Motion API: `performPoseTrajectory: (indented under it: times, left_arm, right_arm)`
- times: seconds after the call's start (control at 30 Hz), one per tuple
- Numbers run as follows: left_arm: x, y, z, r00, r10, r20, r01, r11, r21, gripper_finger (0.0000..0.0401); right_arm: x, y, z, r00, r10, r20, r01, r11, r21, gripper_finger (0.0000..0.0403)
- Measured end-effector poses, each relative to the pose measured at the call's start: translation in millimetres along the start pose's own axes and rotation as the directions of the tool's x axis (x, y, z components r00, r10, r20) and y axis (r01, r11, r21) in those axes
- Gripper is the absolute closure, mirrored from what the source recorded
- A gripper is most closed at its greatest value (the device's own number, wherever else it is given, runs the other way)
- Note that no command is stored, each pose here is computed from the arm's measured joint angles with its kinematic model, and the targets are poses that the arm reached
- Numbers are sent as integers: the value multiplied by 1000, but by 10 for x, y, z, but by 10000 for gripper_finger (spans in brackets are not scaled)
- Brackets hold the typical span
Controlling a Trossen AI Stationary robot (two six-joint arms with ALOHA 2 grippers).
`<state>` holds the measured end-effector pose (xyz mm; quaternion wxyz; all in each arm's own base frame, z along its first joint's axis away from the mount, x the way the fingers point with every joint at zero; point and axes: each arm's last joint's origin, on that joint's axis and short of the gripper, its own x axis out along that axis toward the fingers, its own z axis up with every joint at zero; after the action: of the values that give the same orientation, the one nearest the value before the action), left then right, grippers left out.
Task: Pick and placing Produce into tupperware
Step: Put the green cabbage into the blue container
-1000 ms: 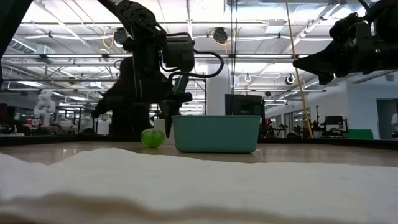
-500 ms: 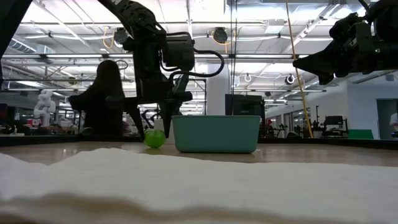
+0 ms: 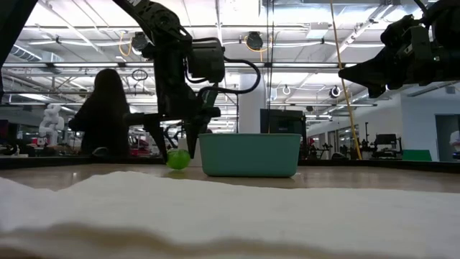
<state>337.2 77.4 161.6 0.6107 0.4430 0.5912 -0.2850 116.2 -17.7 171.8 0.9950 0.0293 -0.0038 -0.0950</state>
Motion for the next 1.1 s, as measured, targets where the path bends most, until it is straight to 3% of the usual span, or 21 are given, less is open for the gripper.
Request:
performPoseTrajectory:
  times: [0.27, 0.57, 0.83, 1.1]
  left_arm:
    - [-59, -5, -4, 1000, 10, 18, -9, 998, -67, 178]
    - [-543, -47, -57, 979, 115, 168, -82, 978, -191, 178]
    - [-999, -116, -236, 941, 256, 223, -145, 897, -417, 178]
    - [-1283, -204, -418, 903, 331, 272, -116, 800, -588, 178]
  right_arm:
    - [0, 0, 1, 1000, 0, 0, 0, 1000, 0, 403]
    - [1, 0, 3, 1000, 0, 3, 0, 1000, 1, 403]
    - [2, 0, 6, 1000, 0, 6, 0, 1000, 7, 403]
    - [2, 0, 6, 1000, 0, 6, 0, 1000, 8, 403]
